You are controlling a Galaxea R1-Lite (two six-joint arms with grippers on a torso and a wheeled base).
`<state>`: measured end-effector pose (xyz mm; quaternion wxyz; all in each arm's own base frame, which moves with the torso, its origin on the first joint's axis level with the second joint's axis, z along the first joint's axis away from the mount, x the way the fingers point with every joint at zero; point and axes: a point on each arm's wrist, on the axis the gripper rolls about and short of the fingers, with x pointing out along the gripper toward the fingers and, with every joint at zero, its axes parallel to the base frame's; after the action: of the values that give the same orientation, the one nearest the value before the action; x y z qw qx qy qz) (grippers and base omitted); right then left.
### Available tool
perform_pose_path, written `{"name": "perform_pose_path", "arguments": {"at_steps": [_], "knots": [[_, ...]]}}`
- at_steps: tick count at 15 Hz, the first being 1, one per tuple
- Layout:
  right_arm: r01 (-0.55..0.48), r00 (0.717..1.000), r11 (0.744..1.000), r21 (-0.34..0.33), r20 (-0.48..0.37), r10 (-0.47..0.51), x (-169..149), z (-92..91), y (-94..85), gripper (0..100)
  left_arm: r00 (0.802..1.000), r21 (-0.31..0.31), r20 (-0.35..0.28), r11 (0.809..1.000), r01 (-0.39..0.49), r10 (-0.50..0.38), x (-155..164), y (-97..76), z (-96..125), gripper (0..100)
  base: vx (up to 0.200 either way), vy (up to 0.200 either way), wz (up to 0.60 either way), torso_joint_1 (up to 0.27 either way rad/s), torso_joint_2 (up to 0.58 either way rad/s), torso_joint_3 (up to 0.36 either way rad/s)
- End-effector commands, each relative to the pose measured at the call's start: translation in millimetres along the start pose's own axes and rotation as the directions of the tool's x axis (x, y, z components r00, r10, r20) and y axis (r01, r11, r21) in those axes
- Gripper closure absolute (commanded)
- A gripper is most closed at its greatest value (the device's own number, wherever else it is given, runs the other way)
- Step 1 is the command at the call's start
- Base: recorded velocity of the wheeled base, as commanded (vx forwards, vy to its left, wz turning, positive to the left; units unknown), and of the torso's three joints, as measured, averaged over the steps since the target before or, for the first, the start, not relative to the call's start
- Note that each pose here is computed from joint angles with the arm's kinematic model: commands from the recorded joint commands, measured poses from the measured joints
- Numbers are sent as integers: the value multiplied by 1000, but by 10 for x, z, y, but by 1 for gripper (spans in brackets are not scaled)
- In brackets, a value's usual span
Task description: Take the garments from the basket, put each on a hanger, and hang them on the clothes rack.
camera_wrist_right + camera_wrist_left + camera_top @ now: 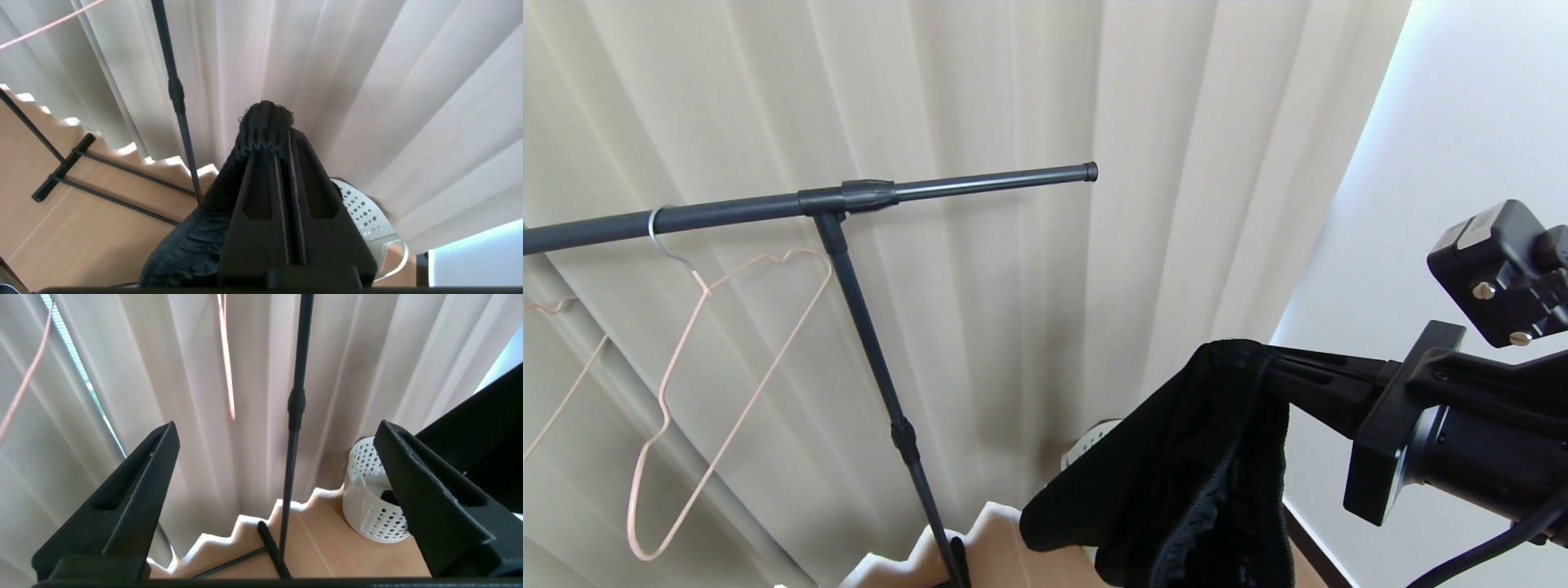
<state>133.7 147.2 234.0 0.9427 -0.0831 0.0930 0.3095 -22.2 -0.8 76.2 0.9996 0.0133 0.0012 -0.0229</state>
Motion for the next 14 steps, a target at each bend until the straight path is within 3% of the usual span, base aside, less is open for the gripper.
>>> {"name": "perform_pose_path", "arguments": {"at_steps": [1,9,14], "knots": [[0,1000,1000,0,0,0,-3,-1,-1,100,1000,2,-2,1000,0,0,1,0,0,0,0,0,0,222,-515,-295],[1,1000,999,-53,-10,-1,-13,-42,-2,100,1000,2,-2,1000,0,0,1,0,0,0,0,0,0,171,-391,-214],[1,1000,999,-54,-9,-1,-17,-46,-2,100,1000,1,-2,1000,0,0,1,0,0,0,0,0,0,9,-18,-11]]}}
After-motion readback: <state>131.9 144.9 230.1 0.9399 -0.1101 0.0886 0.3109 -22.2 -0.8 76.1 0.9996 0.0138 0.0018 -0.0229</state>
